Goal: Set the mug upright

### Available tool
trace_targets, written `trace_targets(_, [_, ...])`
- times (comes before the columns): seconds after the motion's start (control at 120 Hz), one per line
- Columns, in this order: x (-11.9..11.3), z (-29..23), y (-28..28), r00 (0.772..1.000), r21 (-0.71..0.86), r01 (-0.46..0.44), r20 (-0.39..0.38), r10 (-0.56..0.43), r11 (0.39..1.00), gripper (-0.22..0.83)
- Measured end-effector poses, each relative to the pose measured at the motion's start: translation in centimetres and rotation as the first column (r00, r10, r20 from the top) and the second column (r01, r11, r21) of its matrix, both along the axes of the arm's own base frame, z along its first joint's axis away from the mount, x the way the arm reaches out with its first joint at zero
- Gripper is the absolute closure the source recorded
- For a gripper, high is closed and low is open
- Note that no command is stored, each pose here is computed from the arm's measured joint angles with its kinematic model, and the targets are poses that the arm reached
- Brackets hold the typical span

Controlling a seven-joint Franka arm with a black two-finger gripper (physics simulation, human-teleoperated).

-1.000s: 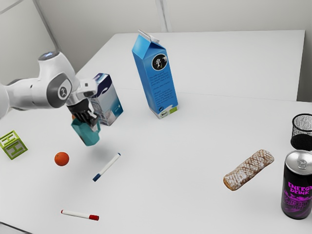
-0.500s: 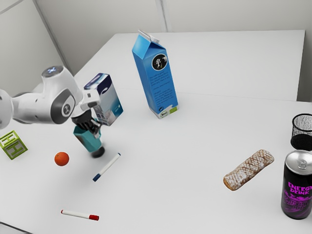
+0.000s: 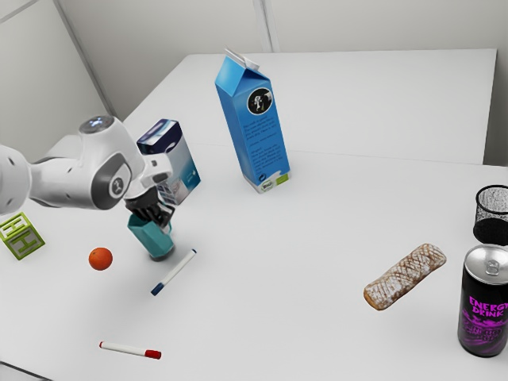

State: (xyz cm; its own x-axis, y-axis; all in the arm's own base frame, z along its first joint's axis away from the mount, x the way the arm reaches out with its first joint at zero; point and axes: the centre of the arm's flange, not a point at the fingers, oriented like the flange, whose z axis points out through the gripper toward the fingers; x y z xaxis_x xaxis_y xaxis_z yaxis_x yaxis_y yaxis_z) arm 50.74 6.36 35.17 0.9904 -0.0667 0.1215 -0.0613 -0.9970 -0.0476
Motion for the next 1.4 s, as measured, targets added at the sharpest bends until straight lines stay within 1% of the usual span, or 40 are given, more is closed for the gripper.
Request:
trace_targets(0.3, [0.1,-1.0,-0.3,1.0,-0.007,-0.015,-0.016,0.014,1.0,0.77])
trace_targets(0.325, [0.1,-1.0,-0.3,1.0,-0.008,-0.016,-0.016,0.016,1.0,0.76])
trace_targets(0.492, [0.0,-0.9,-0.4,1.0,-0.017,-0.018,-0.015,0.018,1.0,0.51])
trace_targets(0.558, [0.0,-0.4,-0.5,1.0,-0.016,-0.018,-0.007,0.017,1.0,0.38])
trace_targets(0.617, [0.1,0.3,-0.5,1.0,-0.013,-0.016,0.007,0.016,1.0,0.3])
trace_targets(0.708, [0.1,1.6,-0.7,0.999,-0.008,-0.012,0.029,0.012,1.0,0.2])
trace_targets(0.808, [0.6,3.9,-1.0,0.999,-0.01,-0.009,0.046,0.01,1.0,0.13])
trace_targets(0.942, [2.0,8.0,-1.2,0.999,-0.037,-0.021,0.044,0.022,0.999,0.08])
trace_targets(1.142, [3.9,14.6,-1.7,1.0,-0.07,-0.018,0.008,0.019,0.997,0.04])
trace_targets(1.4, [4.6,21.5,-2.1,0.999,-0.087,-0.003,-0.034,0.0,0.996,0.03])
